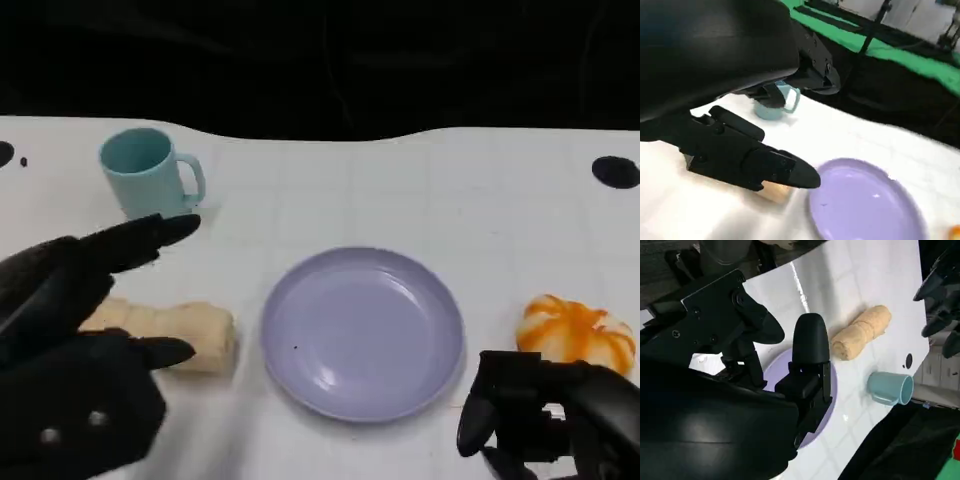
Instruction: Grasp the towel on the left side of the plate with the left hand and place it into the plate.
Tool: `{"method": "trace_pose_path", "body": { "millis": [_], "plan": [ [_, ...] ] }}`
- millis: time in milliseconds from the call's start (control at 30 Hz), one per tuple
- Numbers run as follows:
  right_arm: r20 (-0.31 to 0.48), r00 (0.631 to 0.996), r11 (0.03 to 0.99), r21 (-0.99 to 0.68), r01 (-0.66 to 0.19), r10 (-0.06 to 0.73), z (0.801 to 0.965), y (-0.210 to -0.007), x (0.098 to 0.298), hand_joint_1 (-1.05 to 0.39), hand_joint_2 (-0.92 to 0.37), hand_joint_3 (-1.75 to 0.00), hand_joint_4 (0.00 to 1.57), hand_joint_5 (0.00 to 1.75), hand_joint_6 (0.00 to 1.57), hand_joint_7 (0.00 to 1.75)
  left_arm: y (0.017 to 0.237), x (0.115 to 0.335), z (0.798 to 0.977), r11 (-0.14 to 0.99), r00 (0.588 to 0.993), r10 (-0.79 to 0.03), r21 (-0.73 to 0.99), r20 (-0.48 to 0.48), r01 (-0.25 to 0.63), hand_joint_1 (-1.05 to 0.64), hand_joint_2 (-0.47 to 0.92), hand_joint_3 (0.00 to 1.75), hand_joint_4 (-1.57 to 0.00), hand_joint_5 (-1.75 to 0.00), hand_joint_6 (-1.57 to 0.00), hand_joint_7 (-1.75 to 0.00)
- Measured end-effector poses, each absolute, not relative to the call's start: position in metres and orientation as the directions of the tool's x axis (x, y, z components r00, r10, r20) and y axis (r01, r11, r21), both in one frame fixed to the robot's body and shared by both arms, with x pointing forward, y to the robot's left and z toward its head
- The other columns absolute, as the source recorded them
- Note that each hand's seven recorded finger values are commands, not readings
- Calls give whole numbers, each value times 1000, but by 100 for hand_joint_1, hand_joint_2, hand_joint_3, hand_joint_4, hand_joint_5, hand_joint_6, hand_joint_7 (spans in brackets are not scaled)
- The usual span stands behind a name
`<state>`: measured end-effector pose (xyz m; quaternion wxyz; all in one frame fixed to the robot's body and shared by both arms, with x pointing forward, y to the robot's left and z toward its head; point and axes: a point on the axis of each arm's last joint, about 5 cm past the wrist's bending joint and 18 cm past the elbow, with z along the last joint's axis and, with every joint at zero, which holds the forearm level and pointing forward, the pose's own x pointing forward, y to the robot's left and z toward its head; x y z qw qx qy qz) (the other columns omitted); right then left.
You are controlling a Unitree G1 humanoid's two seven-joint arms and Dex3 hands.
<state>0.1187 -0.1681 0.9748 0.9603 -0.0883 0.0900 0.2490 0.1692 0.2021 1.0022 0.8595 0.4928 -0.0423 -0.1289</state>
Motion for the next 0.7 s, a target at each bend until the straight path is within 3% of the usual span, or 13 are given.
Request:
{"method": "trace_pose_path", "body": {
  "millis": [133, 333, 700],
  "plan": [
    [-218, 860, 861, -124, -494, 462, 975, -168, 118, -3, -52, -115, 74, 173, 64, 149, 195, 181, 996, 265, 958, -252, 942, -139, 206, -63, 91, 2, -25, -24, -26, -1],
    [-225, 859, 861, -124, -493, 460, 976, -168, 117, -4, -53, -113, 74, 172, 64, 149, 189, 201, 983, 78, 952, -192, 963, -239, 257, -66, 90, 0, -26, -20, -24, -1],
    [-224, 859, 861, -125, -493, 460, 977, -167, 116, -6, -51, -117, 75, 173, 65, 148, 185, 230, 939, -11, 905, -147, 915, -400, 403, -65, 89, 0, -42, -12, -32, -2]
  ]
}}
